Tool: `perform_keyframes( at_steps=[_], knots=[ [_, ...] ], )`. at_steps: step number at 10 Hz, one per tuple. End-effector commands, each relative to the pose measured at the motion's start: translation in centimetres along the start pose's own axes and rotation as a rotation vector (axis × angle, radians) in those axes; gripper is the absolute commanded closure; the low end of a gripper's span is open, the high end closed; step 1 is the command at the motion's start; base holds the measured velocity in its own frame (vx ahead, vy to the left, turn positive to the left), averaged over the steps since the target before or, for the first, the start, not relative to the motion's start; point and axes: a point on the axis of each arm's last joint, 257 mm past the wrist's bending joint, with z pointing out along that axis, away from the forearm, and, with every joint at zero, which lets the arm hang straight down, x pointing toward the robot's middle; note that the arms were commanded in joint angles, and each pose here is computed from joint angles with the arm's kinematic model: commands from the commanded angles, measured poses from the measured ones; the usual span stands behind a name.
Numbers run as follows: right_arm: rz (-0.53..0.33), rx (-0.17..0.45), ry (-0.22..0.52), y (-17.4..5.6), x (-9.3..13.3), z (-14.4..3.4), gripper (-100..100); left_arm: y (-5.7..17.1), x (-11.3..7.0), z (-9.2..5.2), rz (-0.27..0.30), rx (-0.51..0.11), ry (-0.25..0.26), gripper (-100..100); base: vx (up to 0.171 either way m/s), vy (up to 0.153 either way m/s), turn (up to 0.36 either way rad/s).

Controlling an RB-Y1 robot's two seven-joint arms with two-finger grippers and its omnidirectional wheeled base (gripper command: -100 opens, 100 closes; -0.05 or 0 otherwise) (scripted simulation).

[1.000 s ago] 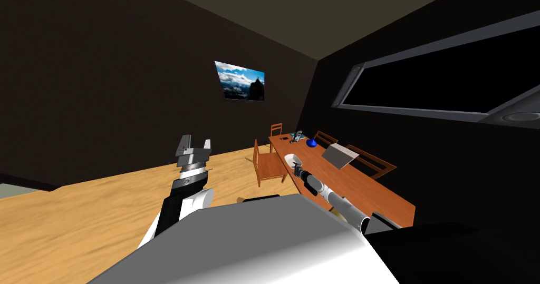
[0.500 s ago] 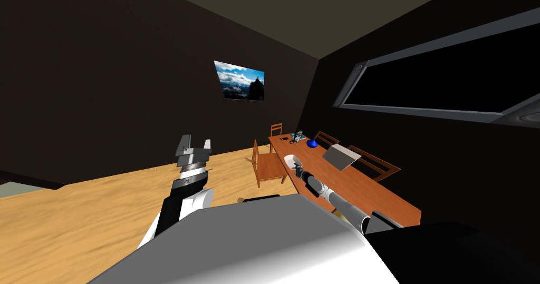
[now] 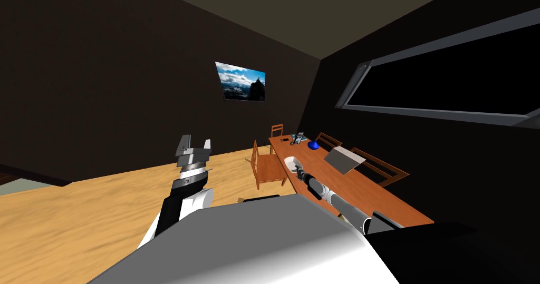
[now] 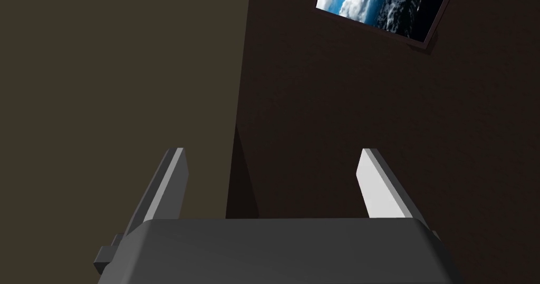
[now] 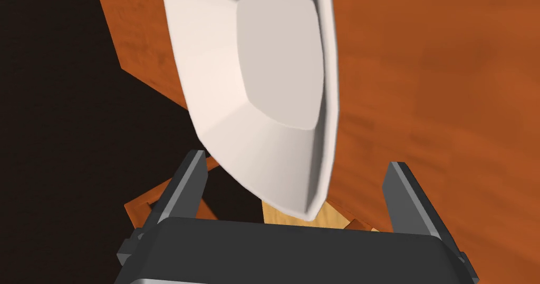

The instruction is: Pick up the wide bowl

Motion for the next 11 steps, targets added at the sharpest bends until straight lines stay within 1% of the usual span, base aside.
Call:
perform_keyframes(
  at_steps=[1,2,3,4,6,7,9,10,11],
  knots=[
    [0.0,0.0,0.0,0.0,0.0,0.0,-100,0.0,0.0,0.0,0.0,0.0,0.0,0,0.042,-0.016,0.012],
    [-0.002,-0.003,0.0,0.1,0.0,0.0,0,0.0,0.0,0.0,0.0,0.0,0.0,0,0.007,-0.004,-0.001],
    [0.024,0.0,0.028,0.4,0.9,0.3,-100,0.0,0.0,0.0,0.0,0.0,0.0,0,-0.034,-0.017,0.253],
    [0.024,0.0,0.028,0.4,0.9,0.3,-100,0.0,0.0,0.0,0.0,0.0,0.0,0,-0.052,-0.026,0.159],
    [0.024,0.0,0.028,0.4,0.9,0.3,-100,0.0,0.0,0.0,0.0,0.0,0.0,0,-0.015,-0.012,-0.015],
    [0.05,0.001,0.057,0.7,1.8,0.5,-100,0.0,0.0,0.0,0.0,0.0,0.0,0,-0.028,-0.014,0.269],
    [0.077,0.002,0.084,1.1,2.7,0.8,-100,0.0,0.0,0.0,0.0,0.0,0.0,0,-0.057,-0.039,0.238],
    [0.085,0.002,0.094,1.2,2.9,0.8,-100,0.0,0.0,0.0,0.0,0.0,0.0,0,-0.068,-0.034,0.142],
    [0.079,0.002,0.086,1.1,2.8,0.7,-100,0.0,0.0,0.0,0.0,0.0,0.0,0,-0.027,-0.015,0.02]
  ],
)
